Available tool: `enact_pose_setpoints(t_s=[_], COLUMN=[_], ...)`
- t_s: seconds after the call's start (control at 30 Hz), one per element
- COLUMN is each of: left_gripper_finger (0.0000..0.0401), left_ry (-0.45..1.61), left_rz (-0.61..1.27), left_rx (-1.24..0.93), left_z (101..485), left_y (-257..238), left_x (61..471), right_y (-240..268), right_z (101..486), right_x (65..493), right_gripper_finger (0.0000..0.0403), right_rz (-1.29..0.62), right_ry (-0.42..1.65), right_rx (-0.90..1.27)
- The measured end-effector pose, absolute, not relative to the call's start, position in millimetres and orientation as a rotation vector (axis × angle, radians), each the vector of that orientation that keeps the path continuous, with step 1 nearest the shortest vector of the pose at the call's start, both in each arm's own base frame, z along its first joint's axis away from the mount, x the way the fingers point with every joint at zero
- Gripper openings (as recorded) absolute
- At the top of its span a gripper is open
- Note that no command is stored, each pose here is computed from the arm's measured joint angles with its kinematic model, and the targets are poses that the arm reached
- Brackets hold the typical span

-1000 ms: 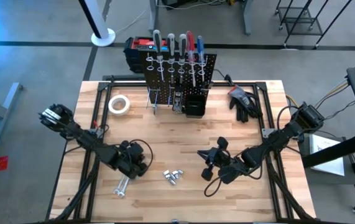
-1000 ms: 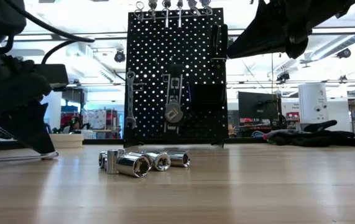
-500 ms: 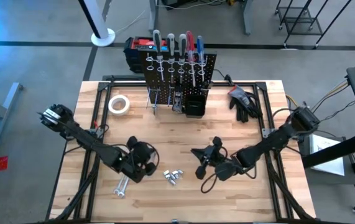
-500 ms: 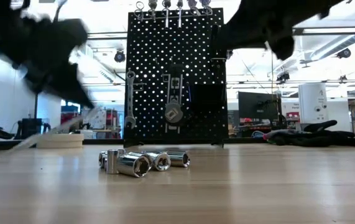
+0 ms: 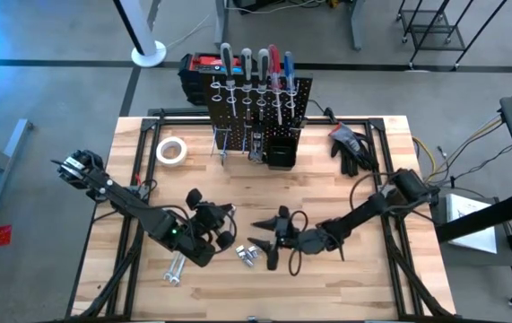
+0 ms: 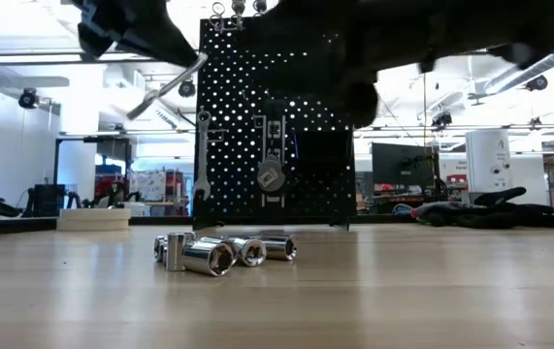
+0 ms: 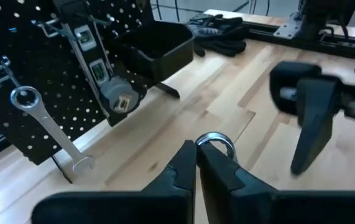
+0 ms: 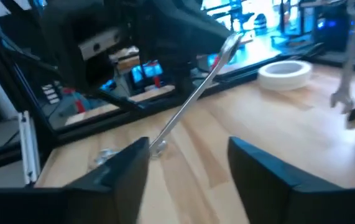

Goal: Hang tools onto peg board
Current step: Hang the left wrench on the peg board

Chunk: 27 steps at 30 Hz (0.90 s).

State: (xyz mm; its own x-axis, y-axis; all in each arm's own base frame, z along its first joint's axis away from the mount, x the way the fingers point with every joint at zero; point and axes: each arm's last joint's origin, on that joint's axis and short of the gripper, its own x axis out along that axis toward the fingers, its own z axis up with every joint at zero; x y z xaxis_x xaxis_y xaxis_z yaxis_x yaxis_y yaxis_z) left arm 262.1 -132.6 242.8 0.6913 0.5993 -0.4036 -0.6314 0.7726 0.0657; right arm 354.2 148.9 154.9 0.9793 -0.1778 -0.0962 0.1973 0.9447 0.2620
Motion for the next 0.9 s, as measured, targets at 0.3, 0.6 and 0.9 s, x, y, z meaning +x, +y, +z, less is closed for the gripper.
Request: enact_pose_setpoints(t_s=[0.3, 0.6, 0.9], left_gripper_finger=[0.0000, 0.0000, 0.0000], left_ry=[0.390, 0.361, 0.358], left_rz=[0.713, 0.733, 0.737], left_rx=[-0.091, -0.084, -0.081], left_z=[245, 248, 248], left_y=[-132, -131, -131], left_x=[263, 264, 264], right_y=[131, 95, 88], right_z=[169, 170, 169], right_x=[383, 408, 414], right_gripper_finger=[0.0260, 0.0203, 0.0046], right_rz=[-0.167, -0.150, -0.143], right_ry=[0.039, 0.162, 0.195], right_rx=[0.287, 0.338, 0.306])
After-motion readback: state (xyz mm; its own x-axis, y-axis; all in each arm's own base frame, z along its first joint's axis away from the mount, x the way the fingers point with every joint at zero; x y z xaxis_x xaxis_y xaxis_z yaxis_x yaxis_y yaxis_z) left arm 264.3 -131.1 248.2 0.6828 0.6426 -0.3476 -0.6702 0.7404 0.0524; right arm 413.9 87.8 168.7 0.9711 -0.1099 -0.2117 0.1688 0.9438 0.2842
